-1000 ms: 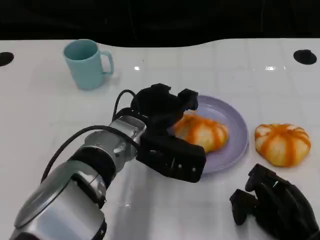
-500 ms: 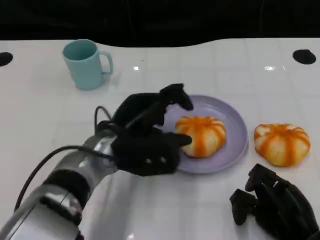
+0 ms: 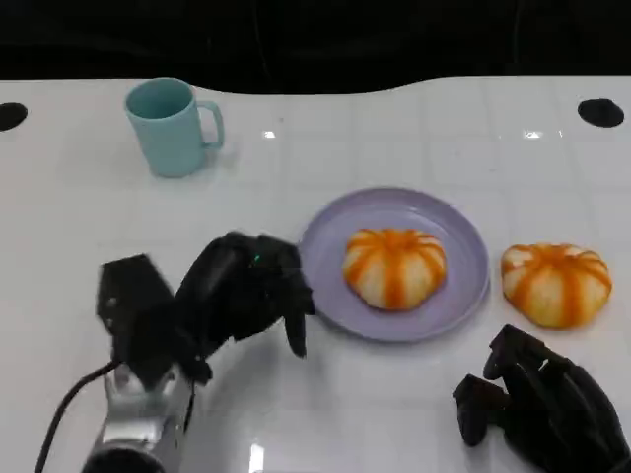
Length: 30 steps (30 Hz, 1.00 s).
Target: Grasp the bread from the table and place it into the plate.
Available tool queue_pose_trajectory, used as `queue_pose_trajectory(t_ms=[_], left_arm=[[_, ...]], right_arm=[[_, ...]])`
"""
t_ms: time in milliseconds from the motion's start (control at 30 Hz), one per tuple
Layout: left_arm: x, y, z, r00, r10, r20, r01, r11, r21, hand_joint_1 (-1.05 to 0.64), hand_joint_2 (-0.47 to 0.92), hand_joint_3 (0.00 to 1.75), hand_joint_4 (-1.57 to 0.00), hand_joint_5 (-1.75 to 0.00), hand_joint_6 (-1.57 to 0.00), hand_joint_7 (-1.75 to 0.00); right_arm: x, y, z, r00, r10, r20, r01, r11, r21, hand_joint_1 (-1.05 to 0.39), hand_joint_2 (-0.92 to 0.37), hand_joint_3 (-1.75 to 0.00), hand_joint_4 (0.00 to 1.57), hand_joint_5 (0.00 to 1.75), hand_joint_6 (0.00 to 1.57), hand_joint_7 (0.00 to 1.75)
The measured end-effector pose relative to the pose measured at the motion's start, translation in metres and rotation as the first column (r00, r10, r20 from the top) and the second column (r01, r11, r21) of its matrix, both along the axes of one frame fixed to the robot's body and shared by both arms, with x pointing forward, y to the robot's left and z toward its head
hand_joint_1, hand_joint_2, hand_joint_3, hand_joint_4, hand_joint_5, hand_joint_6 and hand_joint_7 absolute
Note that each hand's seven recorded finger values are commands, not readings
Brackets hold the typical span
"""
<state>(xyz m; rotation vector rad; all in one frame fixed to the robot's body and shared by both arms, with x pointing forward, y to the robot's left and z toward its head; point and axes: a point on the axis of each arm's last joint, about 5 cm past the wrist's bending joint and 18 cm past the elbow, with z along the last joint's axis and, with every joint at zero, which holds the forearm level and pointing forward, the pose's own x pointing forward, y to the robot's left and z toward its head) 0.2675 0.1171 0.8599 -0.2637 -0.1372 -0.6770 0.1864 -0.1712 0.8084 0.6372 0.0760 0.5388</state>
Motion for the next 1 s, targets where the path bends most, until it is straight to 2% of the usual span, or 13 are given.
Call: queue_pose_trajectory(t_ms=[167,367,567,1000], left_arm=[[-0.019,0.007,-0.012,0.985,-0.099,-0.142,0.076,0.984,-0.161,-1.05,0.72,0.00,-1.57,-0.75,-1.57,-0.38],[-0.042,0.011,-0.020,0.962,-0.150,-0.228,0.089,0.962,-0.257,-1.05,0.70,0.00,-1.57,-0.78,-1.57,-0.44],[-0.056,0.008,-0.028,0.945,-0.163,-0.285,0.071,0.949,-0.308,-1.05,0.68,0.00,-1.57,-0.81,-1.57,-0.50],[-0.063,0.011,-0.035,0.929,-0.163,-0.333,0.037,0.935,-0.354,-1.05,0.68,0.00,-1.57,-0.81,-1.57,-0.50]], right_arm=[[0.000,0.000,0.0005,1.000,0.003,-0.001,-0.003,1.000,0.006,-0.58,-0.92,-0.21,0.77,1.72,0.70,1.39],[-0.001,-0.001,0.0008,1.000,0.001,0.000,-0.001,1.000,0.016,-0.58,-0.92,-0.21,0.77,1.72,0.70,1.39],[-0.003,0.000,0.0011,1.000,0.002,-0.005,-0.002,1.000,0.013,-0.58,-0.92,-0.21,0.77,1.72,0.70,1.40],[-0.004,-0.002,0.0014,1.000,-0.002,-0.010,0.002,1.000,0.011,-0.57,-0.92,-0.22,0.75,1.73,0.66,1.45]])
